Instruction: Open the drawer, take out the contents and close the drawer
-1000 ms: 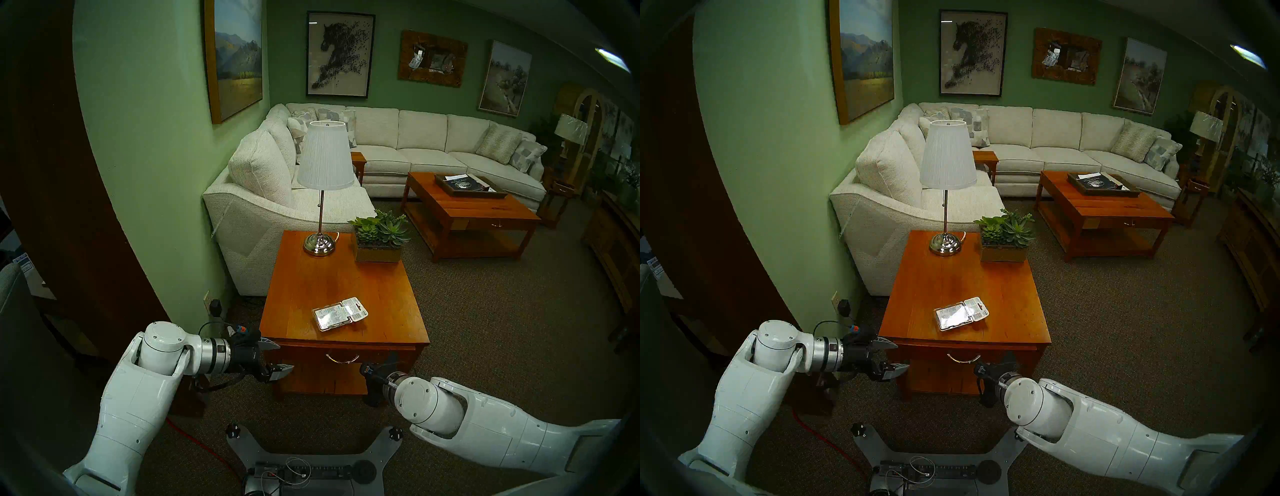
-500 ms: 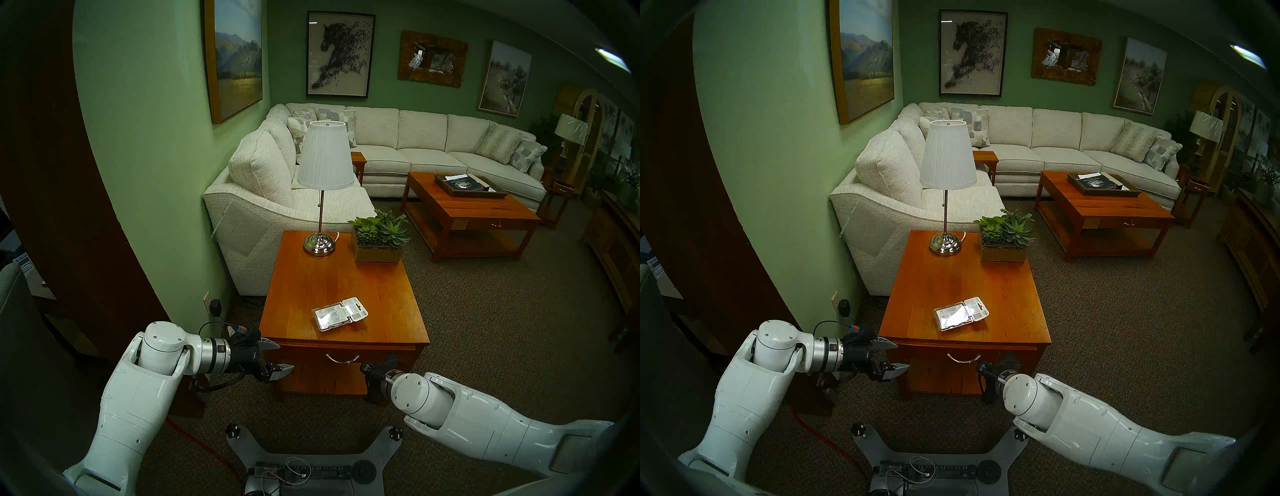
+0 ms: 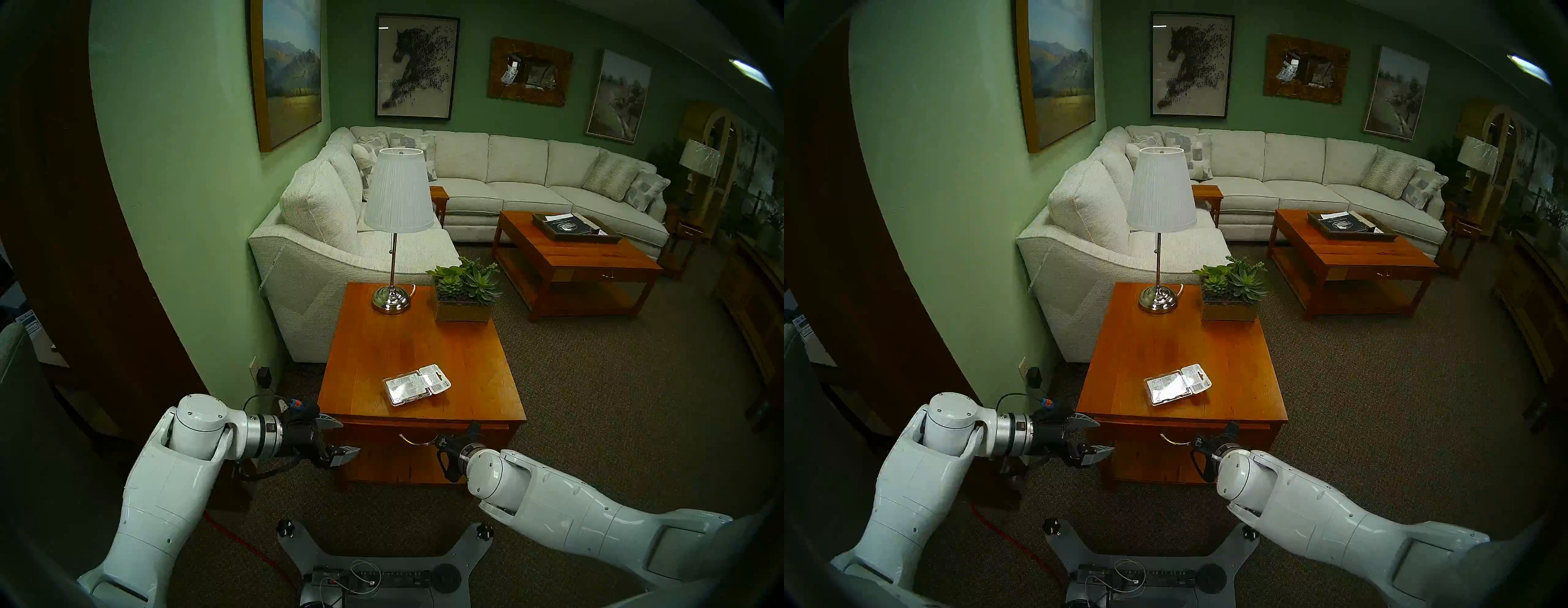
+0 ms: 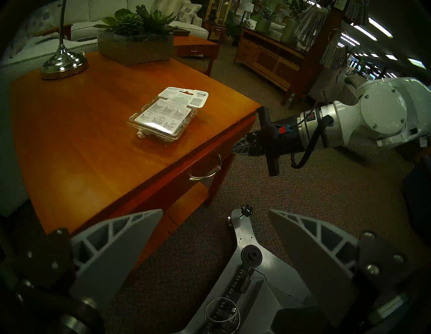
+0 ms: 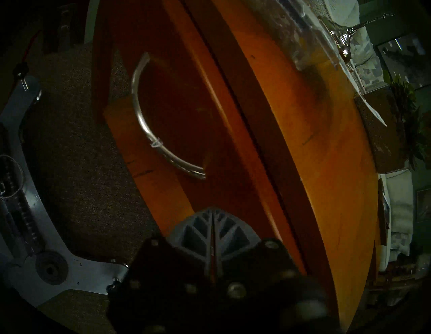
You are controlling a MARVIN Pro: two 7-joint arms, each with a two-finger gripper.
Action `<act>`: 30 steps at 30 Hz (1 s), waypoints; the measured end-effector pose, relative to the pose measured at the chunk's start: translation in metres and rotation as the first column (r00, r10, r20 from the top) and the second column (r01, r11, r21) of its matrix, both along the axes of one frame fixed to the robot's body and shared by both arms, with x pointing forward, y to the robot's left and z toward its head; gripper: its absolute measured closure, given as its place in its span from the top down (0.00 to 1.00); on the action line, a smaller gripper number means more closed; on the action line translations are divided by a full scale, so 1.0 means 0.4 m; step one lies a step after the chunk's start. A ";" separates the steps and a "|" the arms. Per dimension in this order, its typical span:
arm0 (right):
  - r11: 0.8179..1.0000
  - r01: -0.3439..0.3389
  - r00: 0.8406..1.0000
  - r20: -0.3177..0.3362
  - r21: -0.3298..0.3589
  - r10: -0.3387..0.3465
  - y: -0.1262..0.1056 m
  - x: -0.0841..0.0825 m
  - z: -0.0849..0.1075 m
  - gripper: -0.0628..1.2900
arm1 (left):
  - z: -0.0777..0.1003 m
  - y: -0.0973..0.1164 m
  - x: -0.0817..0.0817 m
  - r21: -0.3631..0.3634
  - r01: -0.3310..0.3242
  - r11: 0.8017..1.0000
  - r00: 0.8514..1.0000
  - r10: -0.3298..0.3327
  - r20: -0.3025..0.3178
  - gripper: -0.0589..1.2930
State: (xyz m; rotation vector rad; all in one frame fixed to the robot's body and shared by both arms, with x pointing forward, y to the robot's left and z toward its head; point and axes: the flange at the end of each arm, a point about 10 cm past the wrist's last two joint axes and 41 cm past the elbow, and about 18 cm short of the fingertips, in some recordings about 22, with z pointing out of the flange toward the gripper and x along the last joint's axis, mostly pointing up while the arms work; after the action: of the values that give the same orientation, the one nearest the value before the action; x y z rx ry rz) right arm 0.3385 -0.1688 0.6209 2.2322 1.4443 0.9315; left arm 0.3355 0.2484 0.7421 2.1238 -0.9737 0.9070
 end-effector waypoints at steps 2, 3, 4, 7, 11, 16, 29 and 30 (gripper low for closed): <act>1.000 0.000 1.000 0.008 -0.008 0.000 0.002 0.007 -0.003 0.02 | 0.000 0.000 0.000 0.000 0.000 1.000 1.000 0.000 0.000 0.96; 1.000 0.002 1.000 0.014 -0.011 -0.001 0.004 0.012 -0.003 0.02 | 0.000 0.000 0.000 0.000 0.000 1.000 1.000 0.000 0.000 0.96; 1.000 0.002 1.000 0.017 -0.013 -0.002 0.004 0.016 -0.003 0.02 | 0.000 0.000 0.000 0.000 0.000 1.000 1.000 0.000 0.000 0.96; 1.000 0.005 1.000 0.029 -0.016 -0.004 0.007 0.027 0.000 0.02 | 0.000 0.000 0.000 0.000 0.000 1.000 1.000 0.000 0.000 0.96; 1.000 0.007 1.000 0.031 -0.018 -0.007 0.010 0.031 -0.002 0.02 | 0.000 0.000 0.000 0.000 0.000 1.000 1.000 0.000 0.000 0.96; 1.000 0.011 1.000 0.027 -0.015 -0.010 0.013 0.033 -0.003 0.02 | 0.000 0.000 0.000 0.000 0.000 1.000 1.000 0.000 0.000 0.96; 0.995 0.033 0.999 0.035 0.098 -0.037 0.027 0.020 0.051 0.02 | 0.000 0.000 0.000 0.000 0.000 1.000 1.000 0.000 0.000 0.96; 0.993 0.033 0.999 0.035 0.109 -0.037 0.029 0.016 0.055 0.02 | -0.001 0.000 0.000 0.000 0.000 1.000 1.000 0.000 0.000 0.96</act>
State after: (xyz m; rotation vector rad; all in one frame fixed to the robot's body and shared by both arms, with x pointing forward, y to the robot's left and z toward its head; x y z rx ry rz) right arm 0.3447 -0.1571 0.6430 2.2972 1.3646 1.0574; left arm 0.3355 0.2483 0.7418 2.1241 -0.9736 0.9070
